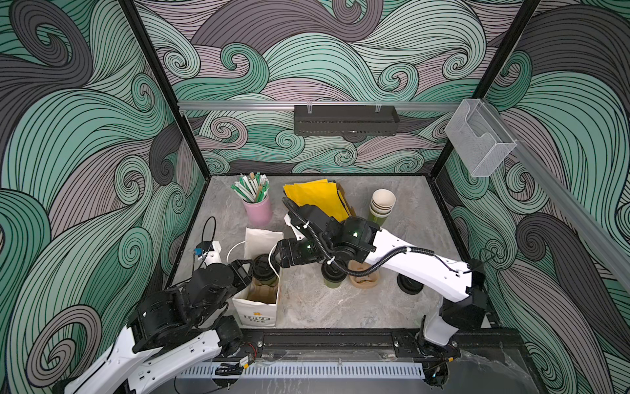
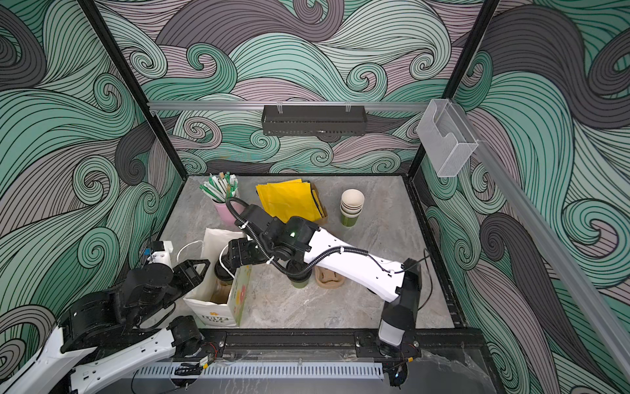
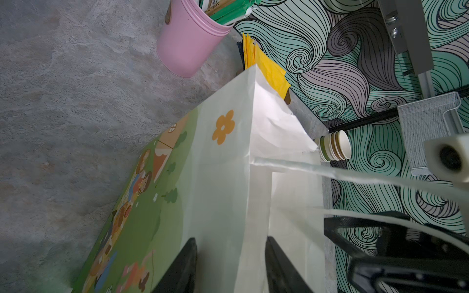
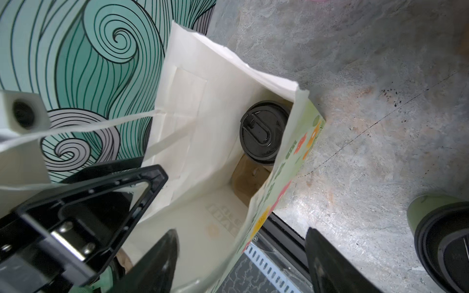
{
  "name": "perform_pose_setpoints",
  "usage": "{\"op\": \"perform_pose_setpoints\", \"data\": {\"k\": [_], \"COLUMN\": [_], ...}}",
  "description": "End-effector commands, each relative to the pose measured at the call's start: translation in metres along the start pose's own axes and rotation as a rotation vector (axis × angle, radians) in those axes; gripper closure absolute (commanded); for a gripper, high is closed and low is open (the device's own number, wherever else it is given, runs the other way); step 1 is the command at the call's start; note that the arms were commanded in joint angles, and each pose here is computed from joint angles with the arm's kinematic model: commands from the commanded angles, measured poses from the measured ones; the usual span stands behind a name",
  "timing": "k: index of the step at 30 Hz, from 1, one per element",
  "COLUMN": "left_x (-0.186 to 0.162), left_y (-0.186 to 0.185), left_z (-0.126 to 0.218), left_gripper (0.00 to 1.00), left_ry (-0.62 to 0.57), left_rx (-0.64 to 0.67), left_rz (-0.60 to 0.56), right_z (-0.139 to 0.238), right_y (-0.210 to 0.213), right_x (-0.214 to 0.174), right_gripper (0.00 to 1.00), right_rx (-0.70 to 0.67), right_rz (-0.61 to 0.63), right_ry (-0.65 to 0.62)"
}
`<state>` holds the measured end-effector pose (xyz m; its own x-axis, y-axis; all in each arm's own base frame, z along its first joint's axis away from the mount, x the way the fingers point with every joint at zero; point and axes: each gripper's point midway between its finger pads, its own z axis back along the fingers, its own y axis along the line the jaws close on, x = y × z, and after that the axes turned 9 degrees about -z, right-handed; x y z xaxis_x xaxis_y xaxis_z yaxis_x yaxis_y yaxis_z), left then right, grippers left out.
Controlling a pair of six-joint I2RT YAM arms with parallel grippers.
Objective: Pack the takeout coffee
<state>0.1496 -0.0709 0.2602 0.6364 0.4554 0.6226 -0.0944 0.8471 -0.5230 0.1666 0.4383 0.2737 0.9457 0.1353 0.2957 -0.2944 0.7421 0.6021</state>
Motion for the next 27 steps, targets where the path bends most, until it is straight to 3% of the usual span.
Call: {"op": "perform_pose_setpoints", "data": {"k": [1,4,8,13,27], "left_x": [0.005,0.006,0.006,0.003,-0.008], "left_y": [0.002,0.001,-0.007,-0.015,-0.045], "left_z": [0.007,0.007,0.007,0.008,0.009], "left_gripper": [0.54,0.54,0.51,0.41,0.19], "left_ry": [-0.017,-0.017,-0.013,0.006,0.097], "left_rx": [-0.005,-0.011,-0.045,-0.083,-0.194], "left_rz": [-0.005,-0.006,-0.019,-0.045,-0.143], "right_z": [-0.002,-0.008,-0.006,0.000,0.025], "right_y": [-0.006,-0.010,-0.016,-0.019,-0.051], "right_x": [-0.003,-0.001,0.003,0.011,0.044], "right_gripper": [0.35,0.49,0.78,0.95,1.00], "right_rx": [-0.049,-0.081,-0.119,-0.141,-0.236], "right_rz": [0.003,0.004,-0.001,-0.004,0.023], "right_ry": [0.019,0.020,-0.001,-0.038,-0.089]}}
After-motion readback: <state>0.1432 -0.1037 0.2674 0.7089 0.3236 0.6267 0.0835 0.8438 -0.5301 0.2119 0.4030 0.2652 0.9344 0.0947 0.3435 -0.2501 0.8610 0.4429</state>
